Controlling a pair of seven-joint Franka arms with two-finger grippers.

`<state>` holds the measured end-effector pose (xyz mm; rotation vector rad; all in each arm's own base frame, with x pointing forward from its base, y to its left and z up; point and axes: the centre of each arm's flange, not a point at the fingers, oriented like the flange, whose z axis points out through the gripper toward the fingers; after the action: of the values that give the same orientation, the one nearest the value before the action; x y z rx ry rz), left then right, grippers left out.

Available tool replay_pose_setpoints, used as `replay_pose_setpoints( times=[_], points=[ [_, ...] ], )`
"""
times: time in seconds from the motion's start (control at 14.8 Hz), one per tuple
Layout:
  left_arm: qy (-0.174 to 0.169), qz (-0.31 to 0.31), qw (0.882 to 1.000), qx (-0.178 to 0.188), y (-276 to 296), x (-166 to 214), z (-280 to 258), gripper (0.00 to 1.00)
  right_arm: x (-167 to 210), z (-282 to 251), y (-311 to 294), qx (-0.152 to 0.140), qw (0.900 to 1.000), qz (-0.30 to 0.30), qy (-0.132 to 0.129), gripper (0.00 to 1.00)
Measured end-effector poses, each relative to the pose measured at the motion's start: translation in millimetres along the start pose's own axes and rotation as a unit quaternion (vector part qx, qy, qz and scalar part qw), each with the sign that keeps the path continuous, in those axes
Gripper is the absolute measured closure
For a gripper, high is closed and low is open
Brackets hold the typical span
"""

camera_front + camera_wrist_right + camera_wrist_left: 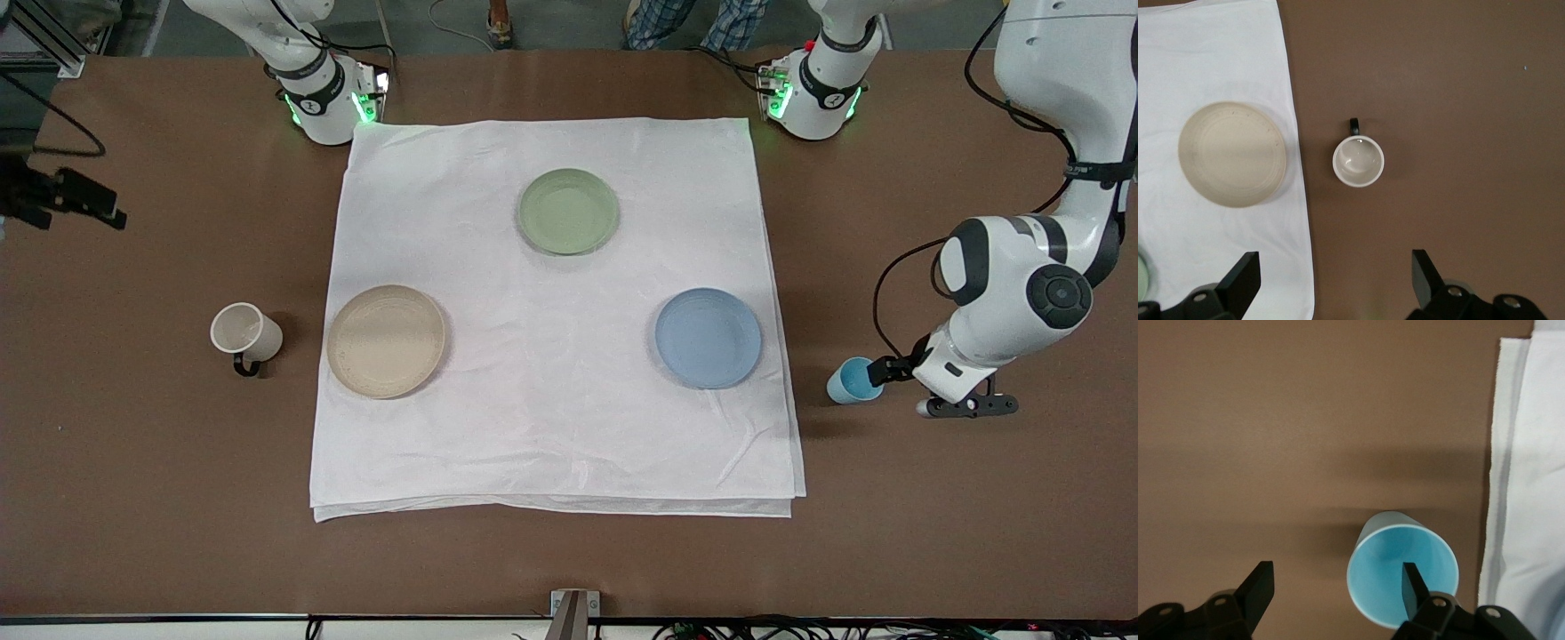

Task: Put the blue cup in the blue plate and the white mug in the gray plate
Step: 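Grasp the light-blue cup with the left gripper while the right gripper reaches the mug, then place the cup on the blue plate while the right gripper carries the mug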

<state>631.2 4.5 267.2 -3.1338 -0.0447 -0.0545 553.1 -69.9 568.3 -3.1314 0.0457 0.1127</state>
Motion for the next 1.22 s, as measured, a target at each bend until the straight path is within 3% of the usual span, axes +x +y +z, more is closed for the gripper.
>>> replay_pose_setpoints(
  times=[0.07, 0.27, 0.61, 0.81, 1.22],
  points=[
    [-0.004, 0.000, 1.000, -0.001, 0.8, -0.6, 9.6, 0.18, 21.7, 27.4, 4.7, -0.001, 1.000, 0.002, -0.001, 0.00],
    [-0.019, 0.003, 1.000, -0.002, 6.8, -3.8, 29.2, 0.49, 67.5, 80.4, 10.1, -0.004, 1.000, 0.003, 0.005, 0.00],
    [-0.025, 0.001, 1.000, -0.004, 12.9, -5.7, 34.9, 0.97, 95.2, 144.2, -3.7, -0.005, 0.999, -0.009, 0.035, 0.00],
    [-0.023, -0.005, 1.000, -0.015, 49.0, -15.6, 8.5, 0.97, 89.0, 214.0, -8.4, -0.007, 0.999, -0.010, 0.052, 0.00],
    [-0.042, -0.043, 0.998, -0.021, 174.8, -95.1, -38.2, 0.97, 71.7, 316.1, 9.8, -0.009, 0.999, 0.005, 0.053, 0.00]
  ],
)
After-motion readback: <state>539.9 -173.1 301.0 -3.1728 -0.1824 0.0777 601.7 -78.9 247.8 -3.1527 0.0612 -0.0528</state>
